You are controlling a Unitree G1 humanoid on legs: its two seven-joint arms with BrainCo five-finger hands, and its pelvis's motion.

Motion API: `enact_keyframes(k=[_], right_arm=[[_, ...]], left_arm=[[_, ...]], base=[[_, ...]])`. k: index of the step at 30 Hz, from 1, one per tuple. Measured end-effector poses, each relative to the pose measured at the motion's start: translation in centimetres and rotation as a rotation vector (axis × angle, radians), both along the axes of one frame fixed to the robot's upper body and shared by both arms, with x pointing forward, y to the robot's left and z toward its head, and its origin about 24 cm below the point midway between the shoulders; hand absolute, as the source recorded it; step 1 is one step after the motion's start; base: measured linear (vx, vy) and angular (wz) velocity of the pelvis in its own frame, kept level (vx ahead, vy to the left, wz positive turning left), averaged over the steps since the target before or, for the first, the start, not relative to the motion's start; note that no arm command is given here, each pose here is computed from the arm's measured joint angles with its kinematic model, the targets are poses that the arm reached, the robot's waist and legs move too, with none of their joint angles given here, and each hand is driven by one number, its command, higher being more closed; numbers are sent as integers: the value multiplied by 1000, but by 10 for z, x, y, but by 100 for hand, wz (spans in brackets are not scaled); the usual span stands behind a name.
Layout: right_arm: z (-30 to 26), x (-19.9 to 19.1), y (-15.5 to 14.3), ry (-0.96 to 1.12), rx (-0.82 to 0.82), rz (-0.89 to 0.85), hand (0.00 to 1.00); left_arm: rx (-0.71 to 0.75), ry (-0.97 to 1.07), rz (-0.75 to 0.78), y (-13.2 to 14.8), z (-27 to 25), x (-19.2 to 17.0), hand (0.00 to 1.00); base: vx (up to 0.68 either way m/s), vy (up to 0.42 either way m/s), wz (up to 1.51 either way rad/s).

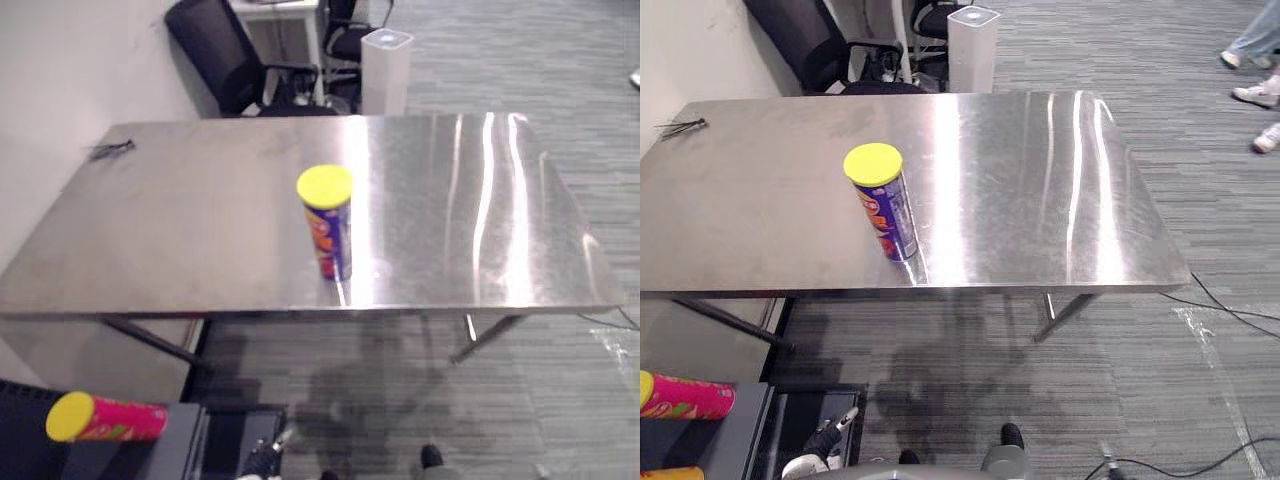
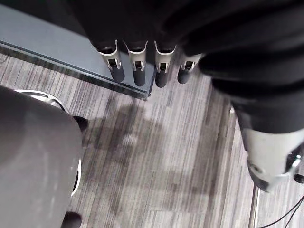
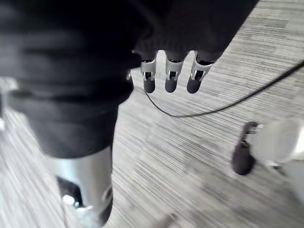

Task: Put the gum and the chips on the shelf.

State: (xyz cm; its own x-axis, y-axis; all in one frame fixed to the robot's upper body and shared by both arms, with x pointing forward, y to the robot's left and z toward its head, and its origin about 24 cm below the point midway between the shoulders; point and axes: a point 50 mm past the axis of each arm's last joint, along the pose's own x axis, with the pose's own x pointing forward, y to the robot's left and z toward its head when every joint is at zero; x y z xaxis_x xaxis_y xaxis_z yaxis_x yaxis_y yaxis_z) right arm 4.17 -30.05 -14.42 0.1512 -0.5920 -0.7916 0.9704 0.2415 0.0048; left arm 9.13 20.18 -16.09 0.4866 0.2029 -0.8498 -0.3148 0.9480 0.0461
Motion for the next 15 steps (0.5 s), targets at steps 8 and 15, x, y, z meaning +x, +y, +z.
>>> enact_keyframes(k=[8, 15], right_arm=[[104, 29, -115, -247, -492, -302, 0], [238, 79, -133, -443, -1063, -238, 0]], left_arm=[[-6, 6, 38, 0, -1, -10, 0], [-6, 20, 41, -1, -2, -18, 0]], base=[[-134, -91, -15], [-37, -81, 22]])
